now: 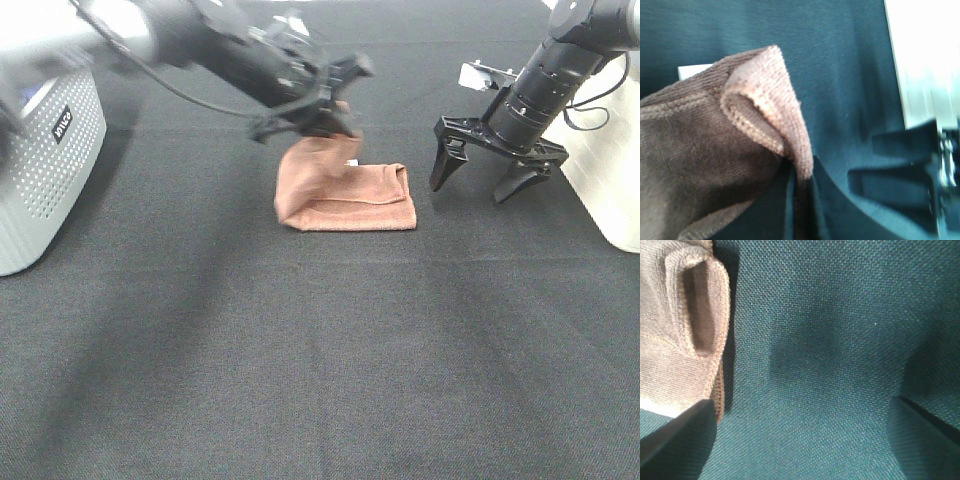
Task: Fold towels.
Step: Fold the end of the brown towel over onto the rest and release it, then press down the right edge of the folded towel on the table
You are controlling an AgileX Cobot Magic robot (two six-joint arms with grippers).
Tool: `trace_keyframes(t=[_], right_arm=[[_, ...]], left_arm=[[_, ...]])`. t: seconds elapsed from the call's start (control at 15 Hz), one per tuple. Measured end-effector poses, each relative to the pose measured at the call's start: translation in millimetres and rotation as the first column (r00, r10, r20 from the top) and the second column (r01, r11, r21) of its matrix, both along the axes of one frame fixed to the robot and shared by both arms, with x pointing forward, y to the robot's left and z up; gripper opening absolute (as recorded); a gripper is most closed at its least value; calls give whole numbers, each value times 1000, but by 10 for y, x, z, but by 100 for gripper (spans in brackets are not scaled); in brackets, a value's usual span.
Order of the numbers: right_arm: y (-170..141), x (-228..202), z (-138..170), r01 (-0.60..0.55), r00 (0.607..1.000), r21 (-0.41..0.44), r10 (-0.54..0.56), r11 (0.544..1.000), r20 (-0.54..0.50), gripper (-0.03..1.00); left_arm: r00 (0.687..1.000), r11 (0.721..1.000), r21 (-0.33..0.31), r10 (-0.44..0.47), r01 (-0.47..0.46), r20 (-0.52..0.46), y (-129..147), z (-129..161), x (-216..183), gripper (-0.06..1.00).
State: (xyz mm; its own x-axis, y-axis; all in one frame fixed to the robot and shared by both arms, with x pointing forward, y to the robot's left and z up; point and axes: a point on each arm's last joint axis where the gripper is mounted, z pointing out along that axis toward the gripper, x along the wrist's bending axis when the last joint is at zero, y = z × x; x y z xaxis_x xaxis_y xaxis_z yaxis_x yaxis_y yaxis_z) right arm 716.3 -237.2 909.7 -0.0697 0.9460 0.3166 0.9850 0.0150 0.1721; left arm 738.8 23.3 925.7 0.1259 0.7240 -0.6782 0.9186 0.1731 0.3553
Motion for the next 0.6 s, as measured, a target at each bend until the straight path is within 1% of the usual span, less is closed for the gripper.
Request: trace_keyframes(t=[0.07,0.13,0.2,0.27,0.33,0.4,0.47,0.53,0.6], right_arm=[[0,0,0,0,1000,0,0,1000,0,87],[0,0,0,0,1000,0,0,1000,0,87],[0,0,0,0,1000,0,0,1000,0,87],[0,0,0,0,1000,0,0,1000,0,87],[-1,0,0,0,1000,-1,0,1000,0,87],[-1,0,0,0,1000,-1,0,1000,0,87],[-1,-1,0,-1,1000,-1,1,1000,-1,87],[3,-2,1,1,1000,4,-1,1000,-2,87],[13,-1,4,6,1000,16,-6,1000,-4,87]], left_arm=[[1000,1000,-10,12,-13,-23,-38,-62,-2,9],[998,1000,-11,20,-20,-53,-72,-167,-12,29],[998,1000,-13,18,-19,-68,-90,-206,-24,43],[998,1000,-13,18,-19,-68,-90,-206,-24,43],[997,999,-34,13,-16,-82,-133,-214,-46,54],[996,998,-62,3,-8,-88,-181,-192,-67,61],[997,996,-87,-14,7,-80,-213,-172,-80,64],[998,995,-96,-45,41,-44,-242,-143,-86,66],[998,994,-90,-61,59,-13,-215,-106,-70,66]])
